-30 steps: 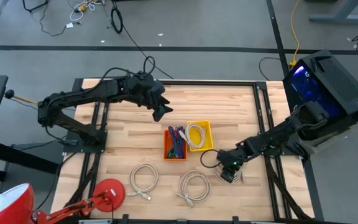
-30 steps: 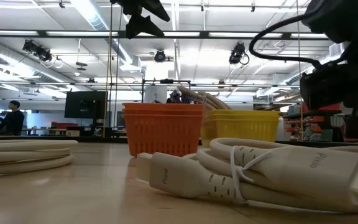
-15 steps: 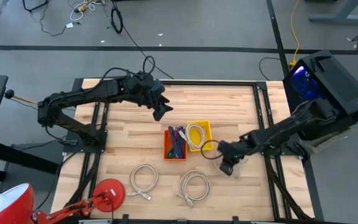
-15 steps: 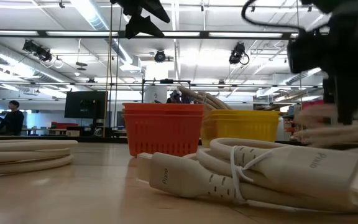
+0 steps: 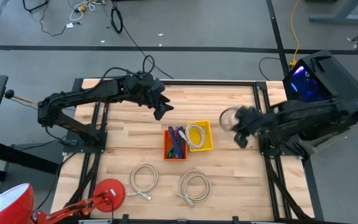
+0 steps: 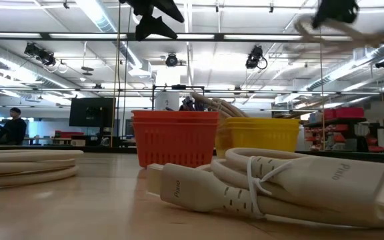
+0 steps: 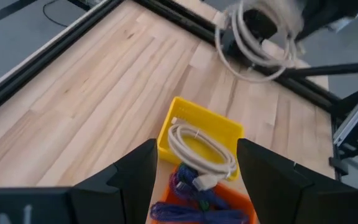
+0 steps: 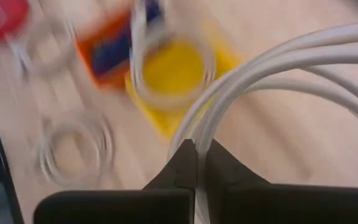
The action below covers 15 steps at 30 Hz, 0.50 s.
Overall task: Pick & Place USB Port
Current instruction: Put the brown HDMI cable into the yellow basket
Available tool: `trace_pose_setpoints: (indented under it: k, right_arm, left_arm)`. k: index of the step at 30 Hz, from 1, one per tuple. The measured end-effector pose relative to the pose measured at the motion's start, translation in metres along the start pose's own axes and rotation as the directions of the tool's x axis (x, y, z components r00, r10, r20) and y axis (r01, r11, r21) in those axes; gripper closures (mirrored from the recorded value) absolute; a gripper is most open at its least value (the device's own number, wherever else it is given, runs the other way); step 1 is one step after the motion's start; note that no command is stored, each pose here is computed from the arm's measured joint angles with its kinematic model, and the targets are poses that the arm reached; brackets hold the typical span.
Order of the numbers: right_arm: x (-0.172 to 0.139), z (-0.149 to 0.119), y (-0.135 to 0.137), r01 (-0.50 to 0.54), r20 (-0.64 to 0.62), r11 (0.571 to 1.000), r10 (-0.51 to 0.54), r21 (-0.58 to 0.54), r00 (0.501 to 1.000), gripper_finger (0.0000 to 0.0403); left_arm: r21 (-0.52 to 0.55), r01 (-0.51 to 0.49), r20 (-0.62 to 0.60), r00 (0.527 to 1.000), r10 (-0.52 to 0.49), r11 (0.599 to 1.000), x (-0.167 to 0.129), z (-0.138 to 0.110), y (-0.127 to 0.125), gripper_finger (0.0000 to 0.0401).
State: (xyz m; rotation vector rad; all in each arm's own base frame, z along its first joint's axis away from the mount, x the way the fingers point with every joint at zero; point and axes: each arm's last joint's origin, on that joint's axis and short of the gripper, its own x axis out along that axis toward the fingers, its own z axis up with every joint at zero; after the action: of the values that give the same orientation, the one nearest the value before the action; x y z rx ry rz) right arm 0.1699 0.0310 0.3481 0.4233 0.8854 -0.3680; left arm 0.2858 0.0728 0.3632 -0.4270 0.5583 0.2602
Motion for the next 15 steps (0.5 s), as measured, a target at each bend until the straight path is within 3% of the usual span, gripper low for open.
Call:
trace_pose_setpoints:
  k: [7, 15]
  right_arm:
    - [-0.05, 0.042, -0.007, 0.043, 0.313, 0.997, -0.02, -0.064, 0.949, 0.0398]
    - [-0.051, 0.075, -0.007, 0.061, 0.509, 0.992, 0.003, -0.109, 0.861, 0.0398]
  left_arm:
    - [-0.033, 0.06, 0.123, 0.991, -0.056, 0.998, -0.001, 0.012, -0.005, 0.0174]
    - [-0.025, 0.237, 0.322, 0.921, -0.217, 0.971, 0.011, 0.032, -0.02, 0.0174]
